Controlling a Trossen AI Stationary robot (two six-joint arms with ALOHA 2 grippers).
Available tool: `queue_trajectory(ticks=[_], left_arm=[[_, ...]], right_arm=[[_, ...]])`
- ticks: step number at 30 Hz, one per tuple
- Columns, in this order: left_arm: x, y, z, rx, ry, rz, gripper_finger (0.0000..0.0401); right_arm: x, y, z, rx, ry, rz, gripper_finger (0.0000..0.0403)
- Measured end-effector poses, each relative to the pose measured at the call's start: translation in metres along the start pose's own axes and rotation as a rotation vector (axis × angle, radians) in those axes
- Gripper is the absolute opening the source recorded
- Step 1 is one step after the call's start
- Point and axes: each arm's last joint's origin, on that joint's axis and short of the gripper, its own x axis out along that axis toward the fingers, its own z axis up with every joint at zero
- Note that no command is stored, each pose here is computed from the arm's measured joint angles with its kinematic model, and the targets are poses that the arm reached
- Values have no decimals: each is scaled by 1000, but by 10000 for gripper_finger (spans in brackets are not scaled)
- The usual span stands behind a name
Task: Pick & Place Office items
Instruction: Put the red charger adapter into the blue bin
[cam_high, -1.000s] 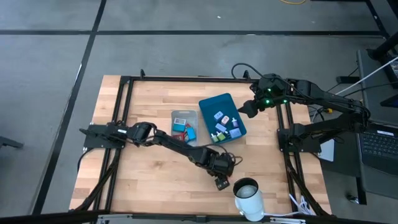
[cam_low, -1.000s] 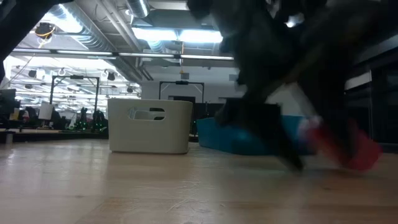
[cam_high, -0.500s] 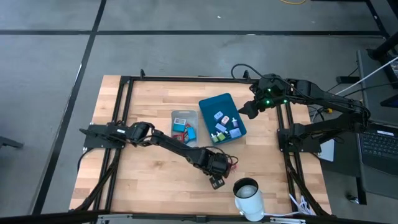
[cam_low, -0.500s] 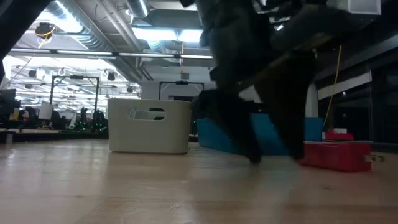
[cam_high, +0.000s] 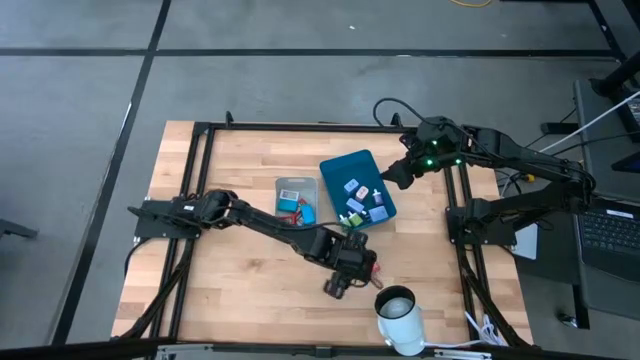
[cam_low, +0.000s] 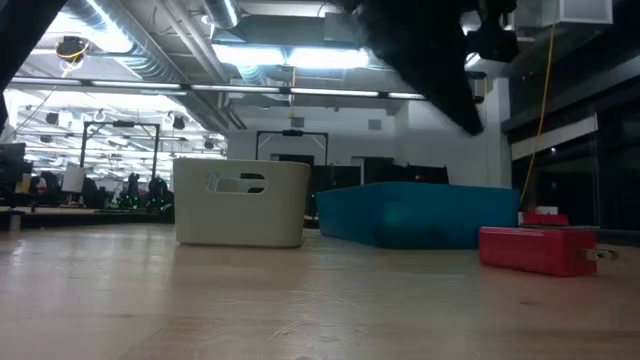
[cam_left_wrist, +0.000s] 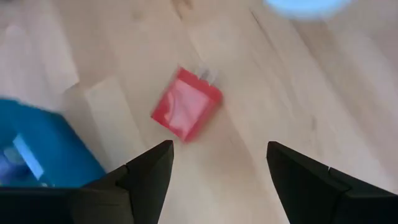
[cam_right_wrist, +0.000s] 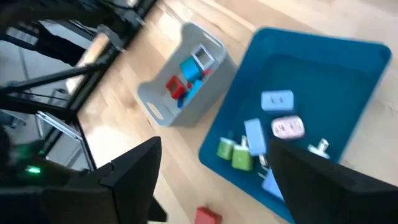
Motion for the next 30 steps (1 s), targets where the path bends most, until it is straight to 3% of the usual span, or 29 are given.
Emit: queue_trajectory(ticks=[3,11,19,30], left_arm=[[3,6,-6,126,36,-35,257],[9,42,-13,258,15,-33,255],[28,44,-20,440,20,-111,257],[53,44,-17,497,-61,-90,258]], right_arm=[[0,3,3,-13,-35,29,295],[0,6,7,21,-77,53,295],[0,6,7,110,-71,60,295],[0,7,7,126,-70,72,295]])
